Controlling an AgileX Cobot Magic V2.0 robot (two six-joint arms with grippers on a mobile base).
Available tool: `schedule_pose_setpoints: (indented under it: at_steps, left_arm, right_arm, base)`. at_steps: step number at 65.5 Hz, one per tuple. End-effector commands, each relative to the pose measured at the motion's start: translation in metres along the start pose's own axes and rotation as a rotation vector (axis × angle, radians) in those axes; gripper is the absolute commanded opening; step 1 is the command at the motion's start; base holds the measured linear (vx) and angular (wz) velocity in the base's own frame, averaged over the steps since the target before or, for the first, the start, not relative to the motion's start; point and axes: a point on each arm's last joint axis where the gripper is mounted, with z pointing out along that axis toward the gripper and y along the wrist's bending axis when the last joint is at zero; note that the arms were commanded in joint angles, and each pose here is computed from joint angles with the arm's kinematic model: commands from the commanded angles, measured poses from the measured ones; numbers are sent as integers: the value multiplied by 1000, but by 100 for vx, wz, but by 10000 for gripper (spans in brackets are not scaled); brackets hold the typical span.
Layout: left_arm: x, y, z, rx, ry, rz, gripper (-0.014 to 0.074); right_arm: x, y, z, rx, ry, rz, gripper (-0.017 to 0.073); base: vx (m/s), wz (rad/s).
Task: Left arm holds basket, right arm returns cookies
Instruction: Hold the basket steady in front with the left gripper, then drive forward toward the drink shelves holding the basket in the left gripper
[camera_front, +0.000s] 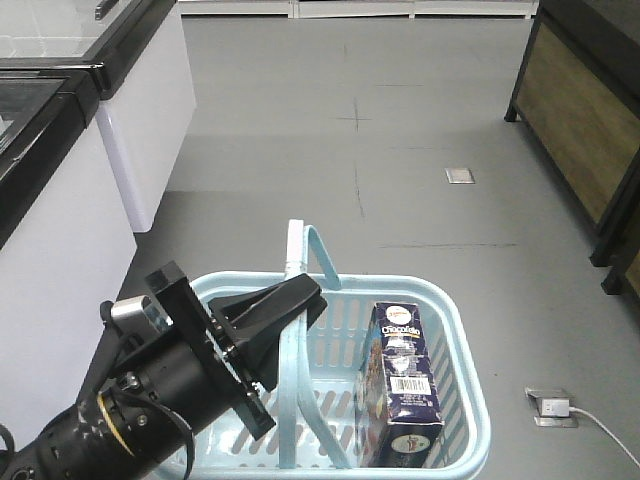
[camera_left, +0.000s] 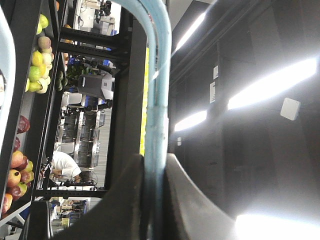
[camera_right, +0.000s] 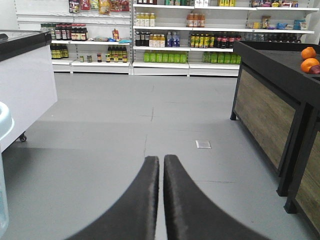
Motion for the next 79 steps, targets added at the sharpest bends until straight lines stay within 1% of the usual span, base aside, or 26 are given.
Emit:
schedule_pose_setpoints:
  at_steps: [1,35,79]
  left_arm:
    - [12,-39,-3,333,94,-4,-3]
    - [12,-39,-3,333,94,-4,-3]
    - [12,-39,-3,333,94,-4,-3]
  right_arm:
    - [-2,-1,0,8,-70,-12,-3]
    - [-2,-1,0,8,-70,-12,-3]
    - [-2,-1,0,8,-70,-12,-3]
  base:
    - [8,-1]
    - [17,-2]
    - [34,3]
